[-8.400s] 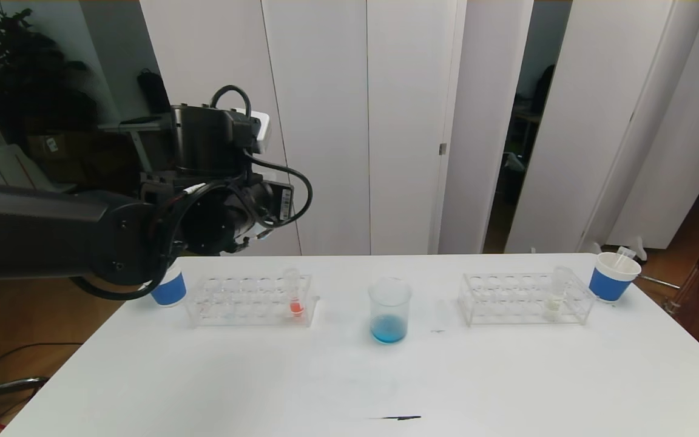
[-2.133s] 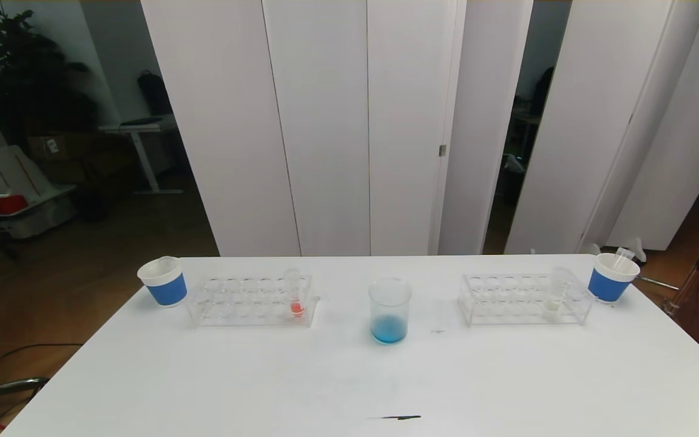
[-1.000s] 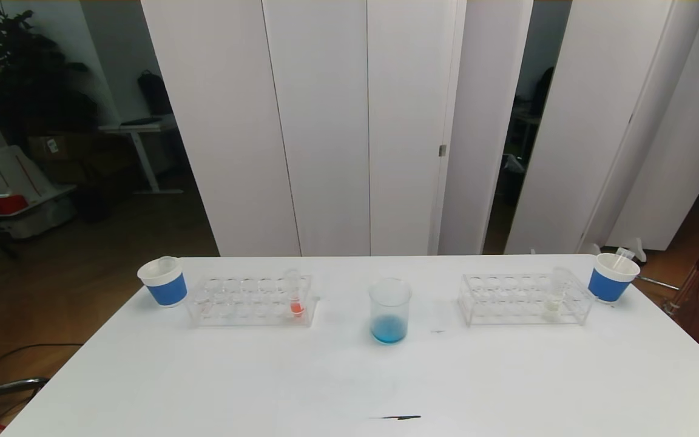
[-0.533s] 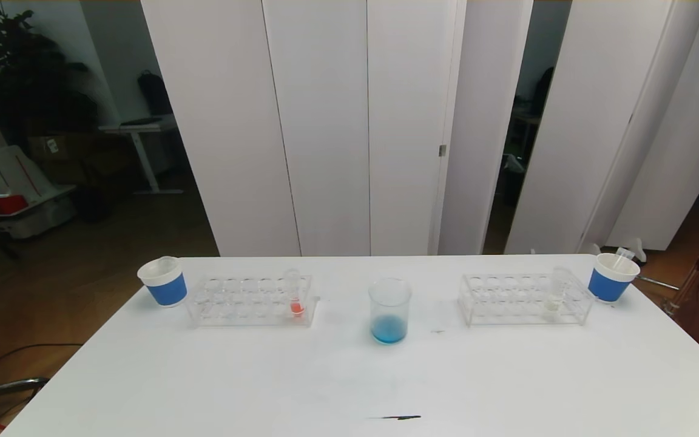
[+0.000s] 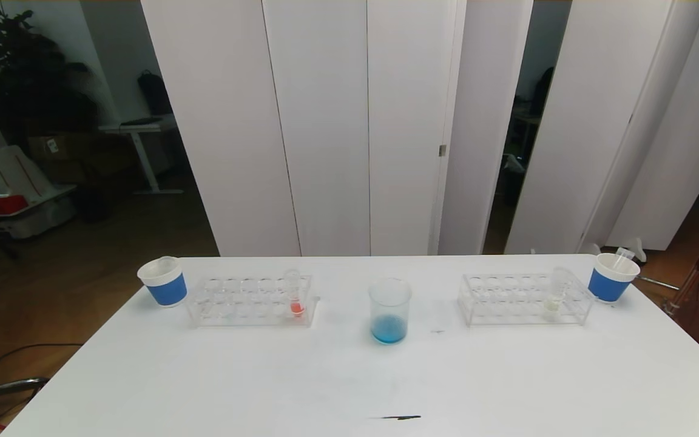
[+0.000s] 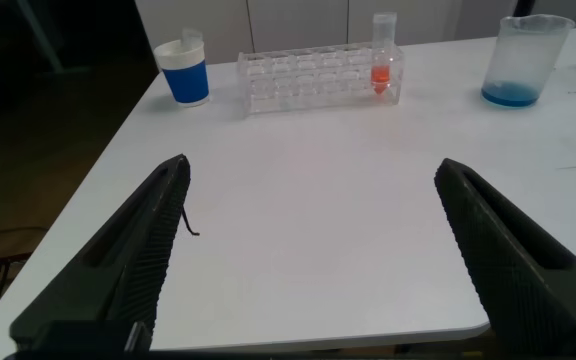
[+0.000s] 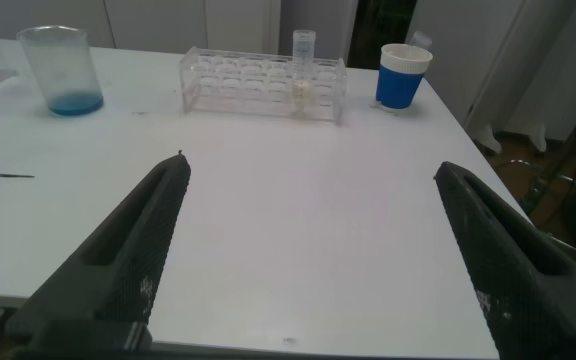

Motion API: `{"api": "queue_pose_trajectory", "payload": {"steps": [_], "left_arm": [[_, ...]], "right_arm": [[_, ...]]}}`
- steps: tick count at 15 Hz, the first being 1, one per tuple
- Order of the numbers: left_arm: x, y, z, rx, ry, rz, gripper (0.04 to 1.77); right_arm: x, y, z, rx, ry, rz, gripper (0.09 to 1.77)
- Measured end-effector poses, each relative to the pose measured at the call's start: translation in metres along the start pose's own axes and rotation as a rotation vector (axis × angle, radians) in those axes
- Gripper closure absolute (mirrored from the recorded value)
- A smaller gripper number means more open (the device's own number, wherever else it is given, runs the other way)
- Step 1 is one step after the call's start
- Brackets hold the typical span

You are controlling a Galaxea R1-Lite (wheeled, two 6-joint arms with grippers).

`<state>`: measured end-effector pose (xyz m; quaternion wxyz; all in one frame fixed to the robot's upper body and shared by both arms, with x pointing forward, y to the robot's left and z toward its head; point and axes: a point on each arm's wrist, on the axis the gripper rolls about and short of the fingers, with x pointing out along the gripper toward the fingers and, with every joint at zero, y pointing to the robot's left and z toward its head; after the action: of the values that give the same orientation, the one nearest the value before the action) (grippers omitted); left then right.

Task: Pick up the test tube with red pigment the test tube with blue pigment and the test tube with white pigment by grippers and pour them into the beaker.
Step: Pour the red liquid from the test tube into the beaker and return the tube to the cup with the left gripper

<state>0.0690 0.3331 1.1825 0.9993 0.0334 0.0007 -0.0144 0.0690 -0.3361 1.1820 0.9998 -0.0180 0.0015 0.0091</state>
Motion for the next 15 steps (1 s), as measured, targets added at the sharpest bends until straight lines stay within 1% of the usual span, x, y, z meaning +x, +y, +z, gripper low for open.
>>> {"api": "queue_pose_trajectory", "payload": {"steps": [15], "left_arm": [[0.0,0.0001,0.0005,-0.002,-0.004,0.001,0.06]], "right_arm": [[0.0,0.0,0.0,0.0,0.0,0.0,0.11]]}}
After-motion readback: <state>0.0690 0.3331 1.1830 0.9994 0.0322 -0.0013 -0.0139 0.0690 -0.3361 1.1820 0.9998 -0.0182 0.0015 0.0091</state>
